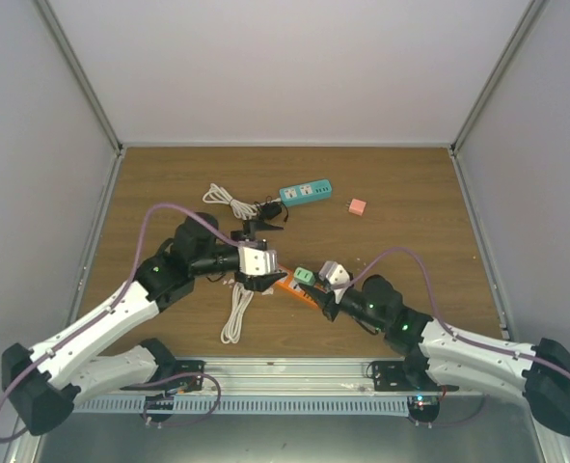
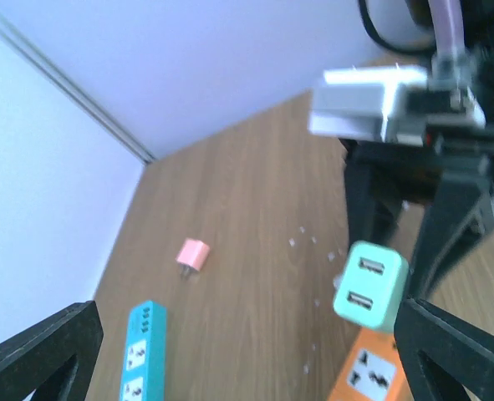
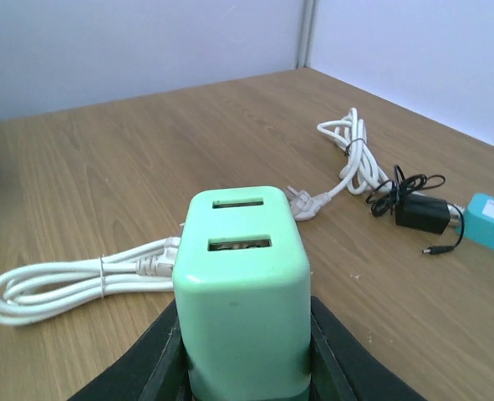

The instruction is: Insert the plug

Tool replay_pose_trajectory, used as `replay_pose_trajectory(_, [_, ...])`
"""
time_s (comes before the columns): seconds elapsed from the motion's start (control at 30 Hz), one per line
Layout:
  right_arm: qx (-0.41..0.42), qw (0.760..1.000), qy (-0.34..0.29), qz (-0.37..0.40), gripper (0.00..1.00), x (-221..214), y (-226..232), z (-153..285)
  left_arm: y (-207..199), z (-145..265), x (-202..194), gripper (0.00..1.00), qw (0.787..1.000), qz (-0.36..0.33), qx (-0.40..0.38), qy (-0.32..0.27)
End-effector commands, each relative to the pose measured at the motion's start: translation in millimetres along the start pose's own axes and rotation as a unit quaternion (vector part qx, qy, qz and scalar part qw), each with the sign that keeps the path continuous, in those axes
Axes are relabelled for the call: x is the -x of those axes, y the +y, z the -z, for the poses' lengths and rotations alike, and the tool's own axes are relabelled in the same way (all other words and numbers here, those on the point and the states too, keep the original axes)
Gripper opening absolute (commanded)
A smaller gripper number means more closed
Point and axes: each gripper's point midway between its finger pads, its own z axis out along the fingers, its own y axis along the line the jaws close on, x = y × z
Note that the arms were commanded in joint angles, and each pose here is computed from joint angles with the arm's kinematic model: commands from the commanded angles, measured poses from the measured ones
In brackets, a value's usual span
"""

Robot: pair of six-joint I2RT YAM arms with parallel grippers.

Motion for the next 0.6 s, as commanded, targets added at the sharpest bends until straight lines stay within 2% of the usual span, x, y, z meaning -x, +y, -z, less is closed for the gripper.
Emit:
replay_pose_trajectory(0.0, [-0.028, 0.995, -0.059, -0.080, 0.01, 15.4, -13.2, 5.5, 37.7, 14.4, 43.4, 0.99, 0.988, 0.081, 0.067, -0.116])
replay_pose_trajectory(0.1, [-0.037, 0.991, -0.066, -0.112, 0.00, 10.2, -19.9, 4.0, 47.8, 4.3, 40.1, 0.99, 0.978, 0.150, 0.071, -0.127])
replay_pose_trajectory(0.17, [-0.042, 0.990, -0.057, -0.124, 0.00, 3.2, -24.4, -1.6, 59.0, 1.2, 33.1, 0.99, 0.966, 0.191, 0.106, -0.140])
replay_pose_trajectory(0.27, [-0.054, 0.986, -0.056, -0.146, 0.01, -1.1, -34.8, -7.8, 75.5, 11.4, 22.9, 0.99, 0.945, 0.231, 0.168, -0.162])
replay_pose_trajectory(0.37, [-0.061, 0.983, -0.048, -0.166, 0.00, -10.0, -40.7, -14.9, 84.9, 23.7, 9.3, 0.99, 0.925, 0.276, 0.196, -0.171])
replay_pose_trajectory(0.57, [-0.066, 0.981, -0.016, -0.183, 0.00, -27.6, -44.0, -38.3, 84.5, 23.3, -13.3, 0.99, 0.920, 0.293, 0.218, -0.142])
